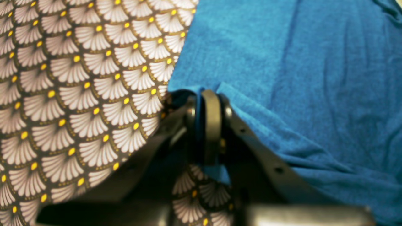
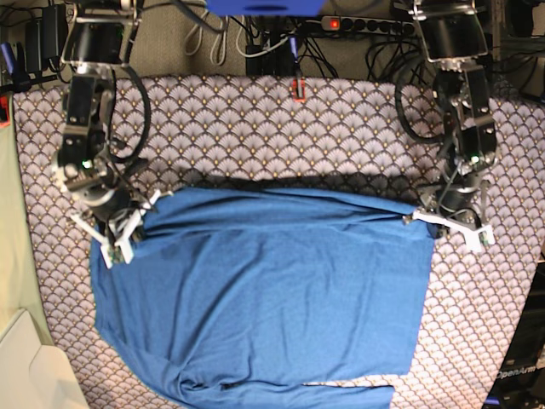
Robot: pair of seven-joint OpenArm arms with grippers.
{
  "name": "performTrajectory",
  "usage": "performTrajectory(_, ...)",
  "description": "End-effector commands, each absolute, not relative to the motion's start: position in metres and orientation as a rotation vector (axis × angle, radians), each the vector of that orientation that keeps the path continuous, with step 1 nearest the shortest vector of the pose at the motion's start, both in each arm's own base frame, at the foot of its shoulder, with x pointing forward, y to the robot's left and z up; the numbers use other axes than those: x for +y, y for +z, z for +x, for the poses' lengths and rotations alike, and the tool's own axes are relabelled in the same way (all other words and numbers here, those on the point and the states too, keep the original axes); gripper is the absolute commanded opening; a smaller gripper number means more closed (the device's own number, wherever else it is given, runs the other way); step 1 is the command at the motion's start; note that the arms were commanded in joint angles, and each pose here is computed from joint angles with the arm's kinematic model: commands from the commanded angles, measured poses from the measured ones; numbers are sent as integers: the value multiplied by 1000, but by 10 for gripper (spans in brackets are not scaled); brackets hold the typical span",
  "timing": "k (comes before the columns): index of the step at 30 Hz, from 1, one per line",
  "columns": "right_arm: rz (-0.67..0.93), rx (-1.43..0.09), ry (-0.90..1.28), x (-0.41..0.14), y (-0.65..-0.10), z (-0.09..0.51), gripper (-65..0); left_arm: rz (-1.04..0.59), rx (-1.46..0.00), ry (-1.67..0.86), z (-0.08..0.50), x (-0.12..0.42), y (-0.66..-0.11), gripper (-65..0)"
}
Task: Fold the T-shirt properly
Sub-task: 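Drag the held shirt edge further toward the hem with both grippers, then lay the folded edge down and release with both grippers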
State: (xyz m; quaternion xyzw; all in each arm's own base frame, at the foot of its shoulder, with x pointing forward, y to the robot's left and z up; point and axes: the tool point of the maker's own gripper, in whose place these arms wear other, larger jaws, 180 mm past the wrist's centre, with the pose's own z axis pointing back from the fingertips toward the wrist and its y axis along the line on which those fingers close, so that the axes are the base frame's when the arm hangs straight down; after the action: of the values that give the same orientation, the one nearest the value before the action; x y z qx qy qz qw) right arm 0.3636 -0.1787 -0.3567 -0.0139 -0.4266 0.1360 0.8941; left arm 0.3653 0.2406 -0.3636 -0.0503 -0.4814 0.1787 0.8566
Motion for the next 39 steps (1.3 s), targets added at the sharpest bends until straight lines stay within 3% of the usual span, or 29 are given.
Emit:
performTrajectory(1,-36,-935,282,-182,-342,376,-650,-99,-1064,373,376,246,-348,-647)
performTrajectory(39,-56,-846,386,-197,-340,478,-650,-161,-1123,429,466,251,-309,-647)
